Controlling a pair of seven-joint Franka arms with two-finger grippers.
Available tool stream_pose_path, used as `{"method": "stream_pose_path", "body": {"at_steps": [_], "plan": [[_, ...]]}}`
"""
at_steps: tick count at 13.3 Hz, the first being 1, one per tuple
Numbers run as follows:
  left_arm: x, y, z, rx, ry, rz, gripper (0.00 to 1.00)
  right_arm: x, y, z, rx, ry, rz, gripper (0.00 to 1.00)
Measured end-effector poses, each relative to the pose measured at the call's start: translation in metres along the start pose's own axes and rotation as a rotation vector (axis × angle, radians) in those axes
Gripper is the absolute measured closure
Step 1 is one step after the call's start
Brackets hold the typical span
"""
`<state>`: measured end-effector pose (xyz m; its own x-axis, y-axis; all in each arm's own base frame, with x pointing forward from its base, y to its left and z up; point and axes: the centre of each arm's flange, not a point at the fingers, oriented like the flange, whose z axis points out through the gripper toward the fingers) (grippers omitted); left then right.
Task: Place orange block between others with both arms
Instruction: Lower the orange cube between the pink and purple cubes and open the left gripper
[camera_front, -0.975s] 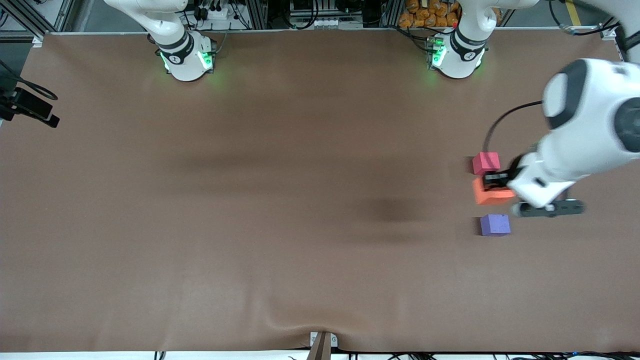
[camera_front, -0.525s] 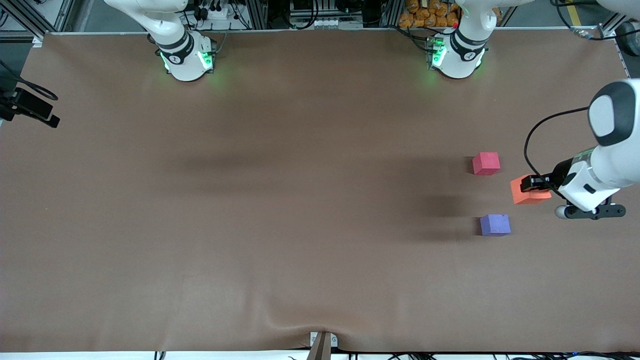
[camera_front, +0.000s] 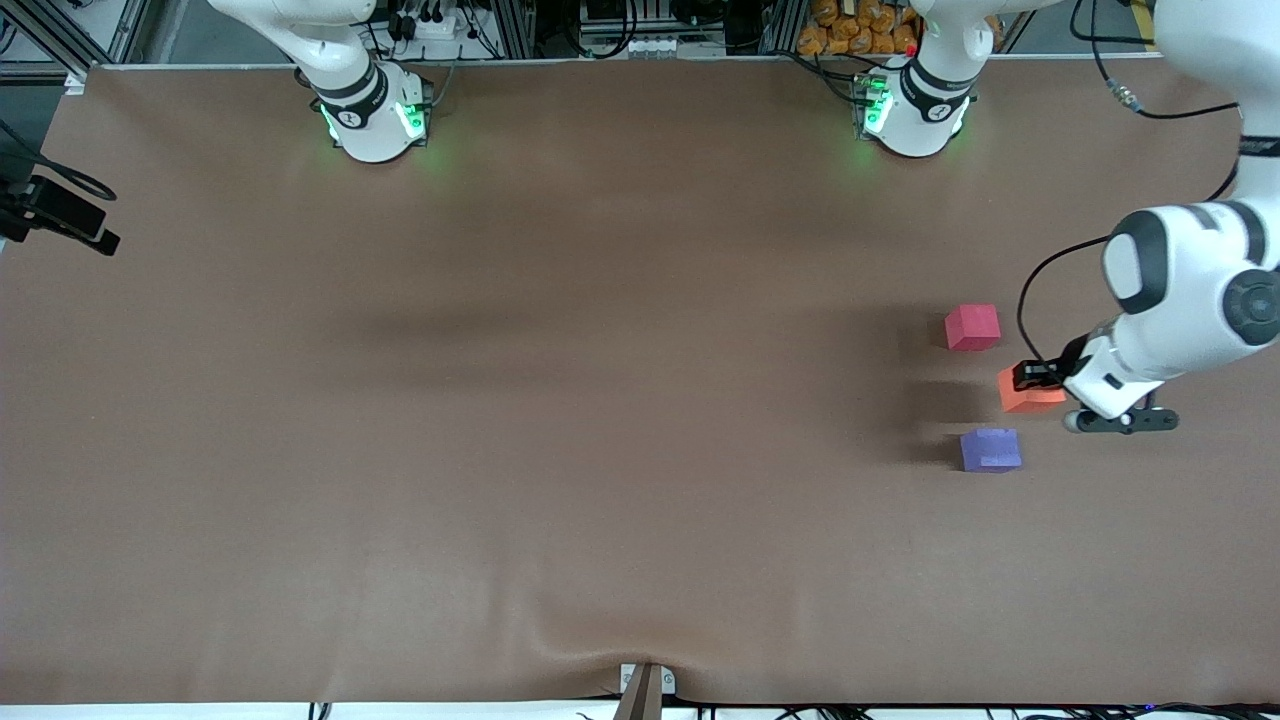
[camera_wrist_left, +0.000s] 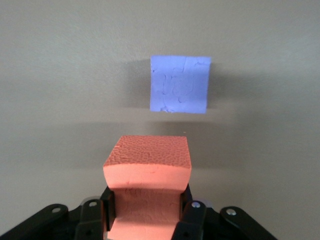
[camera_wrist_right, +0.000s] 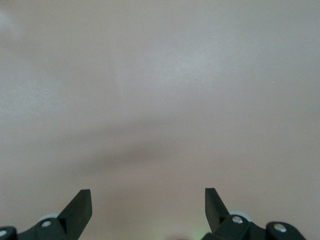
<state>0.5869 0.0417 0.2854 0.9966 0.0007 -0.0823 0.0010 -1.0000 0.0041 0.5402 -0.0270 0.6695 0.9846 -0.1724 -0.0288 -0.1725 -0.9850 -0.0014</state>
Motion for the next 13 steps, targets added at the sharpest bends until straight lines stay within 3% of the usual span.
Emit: {"method": "stream_pose_path", "body": {"at_steps": [5, 13], "plan": [[-0.002, 0.026, 0.042, 0.030, -0.032, 0.077, 0.50, 0.000, 0.000, 0.000, 0.000, 0.000, 0.000, 0.00], [-0.002, 0.027, 0.067, 0.027, -0.052, 0.080, 0.50, 0.000, 0.000, 0.000, 0.000, 0.000, 0.000, 0.00]]}}
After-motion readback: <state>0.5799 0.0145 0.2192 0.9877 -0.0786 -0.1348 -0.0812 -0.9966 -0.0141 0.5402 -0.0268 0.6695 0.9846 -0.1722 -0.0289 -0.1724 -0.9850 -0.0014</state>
